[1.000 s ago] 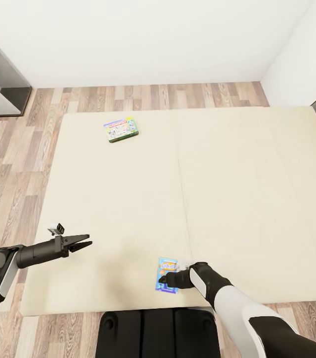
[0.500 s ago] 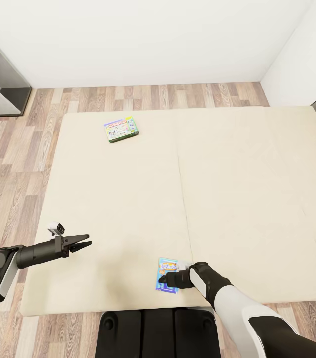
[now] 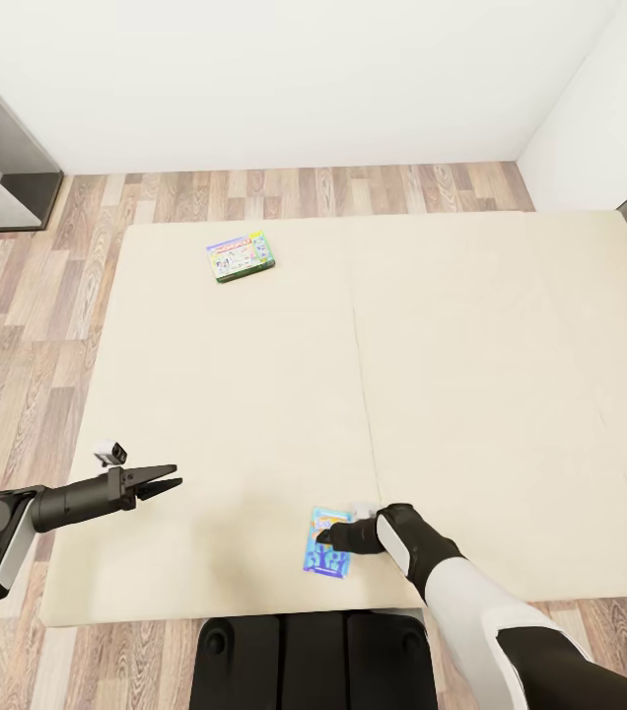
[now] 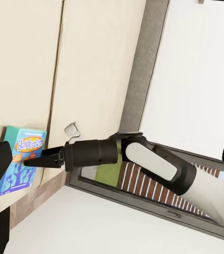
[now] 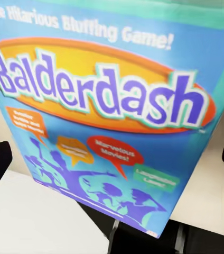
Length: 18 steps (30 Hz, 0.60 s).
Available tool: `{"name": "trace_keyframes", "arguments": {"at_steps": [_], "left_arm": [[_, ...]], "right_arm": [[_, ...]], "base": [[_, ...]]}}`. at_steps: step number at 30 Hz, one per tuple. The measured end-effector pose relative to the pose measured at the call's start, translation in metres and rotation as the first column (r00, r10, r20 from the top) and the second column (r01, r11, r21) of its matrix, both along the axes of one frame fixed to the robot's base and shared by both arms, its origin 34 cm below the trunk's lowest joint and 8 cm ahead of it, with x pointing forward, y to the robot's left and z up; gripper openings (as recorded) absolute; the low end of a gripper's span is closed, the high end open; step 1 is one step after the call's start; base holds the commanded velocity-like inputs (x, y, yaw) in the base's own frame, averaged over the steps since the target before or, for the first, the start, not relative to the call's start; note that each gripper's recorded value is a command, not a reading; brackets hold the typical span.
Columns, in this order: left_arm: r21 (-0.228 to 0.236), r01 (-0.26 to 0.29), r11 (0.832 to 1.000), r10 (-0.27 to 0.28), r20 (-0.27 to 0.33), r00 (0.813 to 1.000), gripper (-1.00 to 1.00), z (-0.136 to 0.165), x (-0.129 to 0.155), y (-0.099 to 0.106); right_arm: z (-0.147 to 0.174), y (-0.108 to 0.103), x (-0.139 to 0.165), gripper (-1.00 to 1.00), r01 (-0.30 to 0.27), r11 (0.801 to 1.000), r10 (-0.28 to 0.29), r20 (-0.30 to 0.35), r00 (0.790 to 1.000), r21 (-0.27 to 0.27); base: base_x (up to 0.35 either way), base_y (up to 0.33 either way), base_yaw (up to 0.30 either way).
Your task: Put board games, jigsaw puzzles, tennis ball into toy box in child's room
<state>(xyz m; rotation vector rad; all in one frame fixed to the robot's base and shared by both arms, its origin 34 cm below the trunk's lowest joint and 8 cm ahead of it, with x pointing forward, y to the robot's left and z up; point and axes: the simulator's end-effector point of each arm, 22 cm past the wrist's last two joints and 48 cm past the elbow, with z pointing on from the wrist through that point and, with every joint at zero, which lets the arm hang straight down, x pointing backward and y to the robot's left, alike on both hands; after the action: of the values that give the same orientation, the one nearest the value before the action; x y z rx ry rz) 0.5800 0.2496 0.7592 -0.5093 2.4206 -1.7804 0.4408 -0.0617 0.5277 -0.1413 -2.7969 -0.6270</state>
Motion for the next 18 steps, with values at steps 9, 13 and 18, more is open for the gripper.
{"name": "trace_keyframes", "arguments": {"at_steps": [9,13,18], "left_arm": [[0.001,-0.001,1.0,0.001,0.0,1.0,1.0,-0.0002,0.0,0.0003],[0.001,-0.001,1.0,0.001,-0.001,1.0,1.0,-0.0003,0.0,0.0005],[0.001,-0.002,1.0,0.002,-0.001,1.0,1.0,-0.0002,0.0001,0.0005]], "right_arm": [[0.001,-0.0002,0.0035,1.0,-0.001,1.0,0.001,0.002,1.0,0.001],[0.0009,-0.0002,0.0042,1.0,-0.001,1.0,0.001,0.005,1.0,0.0],[0.0008,-0.0002,0.0048,1.0,0.0,1.0,0.0,0.007,1.0,0.0]], "base": [[0.0,0.0,0.0],[0.0,0.0,0.0],[0.0,0.0,0.0]]}}
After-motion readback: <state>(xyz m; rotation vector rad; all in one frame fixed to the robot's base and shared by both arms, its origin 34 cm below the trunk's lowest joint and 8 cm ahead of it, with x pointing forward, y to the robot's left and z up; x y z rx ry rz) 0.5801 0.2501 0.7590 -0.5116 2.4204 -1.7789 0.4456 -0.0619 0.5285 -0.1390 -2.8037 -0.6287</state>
